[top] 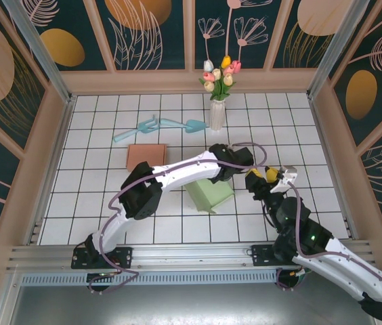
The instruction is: Fold the paper box
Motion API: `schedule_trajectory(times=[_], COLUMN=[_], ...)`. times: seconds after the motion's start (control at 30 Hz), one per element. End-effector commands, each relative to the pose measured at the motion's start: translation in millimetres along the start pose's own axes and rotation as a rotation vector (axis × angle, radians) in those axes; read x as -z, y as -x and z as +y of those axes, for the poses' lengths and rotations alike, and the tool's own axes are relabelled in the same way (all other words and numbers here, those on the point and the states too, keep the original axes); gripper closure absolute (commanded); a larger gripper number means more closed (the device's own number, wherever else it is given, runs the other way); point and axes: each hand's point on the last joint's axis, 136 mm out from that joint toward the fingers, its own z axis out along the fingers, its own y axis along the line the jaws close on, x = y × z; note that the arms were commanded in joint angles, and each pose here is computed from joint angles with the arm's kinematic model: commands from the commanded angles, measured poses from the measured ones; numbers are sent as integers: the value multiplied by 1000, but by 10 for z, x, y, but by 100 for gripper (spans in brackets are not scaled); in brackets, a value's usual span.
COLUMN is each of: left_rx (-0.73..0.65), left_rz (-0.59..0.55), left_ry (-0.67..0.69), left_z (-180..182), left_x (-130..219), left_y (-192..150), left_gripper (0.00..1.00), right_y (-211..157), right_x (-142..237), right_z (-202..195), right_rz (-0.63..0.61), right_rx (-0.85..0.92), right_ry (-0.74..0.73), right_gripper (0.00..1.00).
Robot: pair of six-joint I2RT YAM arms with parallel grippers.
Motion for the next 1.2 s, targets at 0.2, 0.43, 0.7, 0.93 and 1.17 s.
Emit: schedule_trajectory(times=[0.2, 0.43, 0.7, 0.93, 1.17], left_rx=[193, 591, 978, 1163, 1141], left_rz=[-105, -176, -421, -341, -260], left_ry=[63, 1, -443, -630, -507], left_z=[400, 851, 1010, 633, 460], left_x=[348, 825, 1536, 1379, 1054], left_y=[309, -46, -189, -284, -153], left_gripper=[58, 55, 41, 29, 23], right_y=[-20, -87, -205, -261, -292], right_x=[-14, -65, -146, -182, -179], right_z=[-102, -38, -23, 20, 88], right_rz=[-15, 11, 56, 78, 89], right_rx=[18, 41, 98, 120, 124], right_ry=[-51, -33, -50, -35, 8], right_gripper=[38, 38, 38, 38, 37])
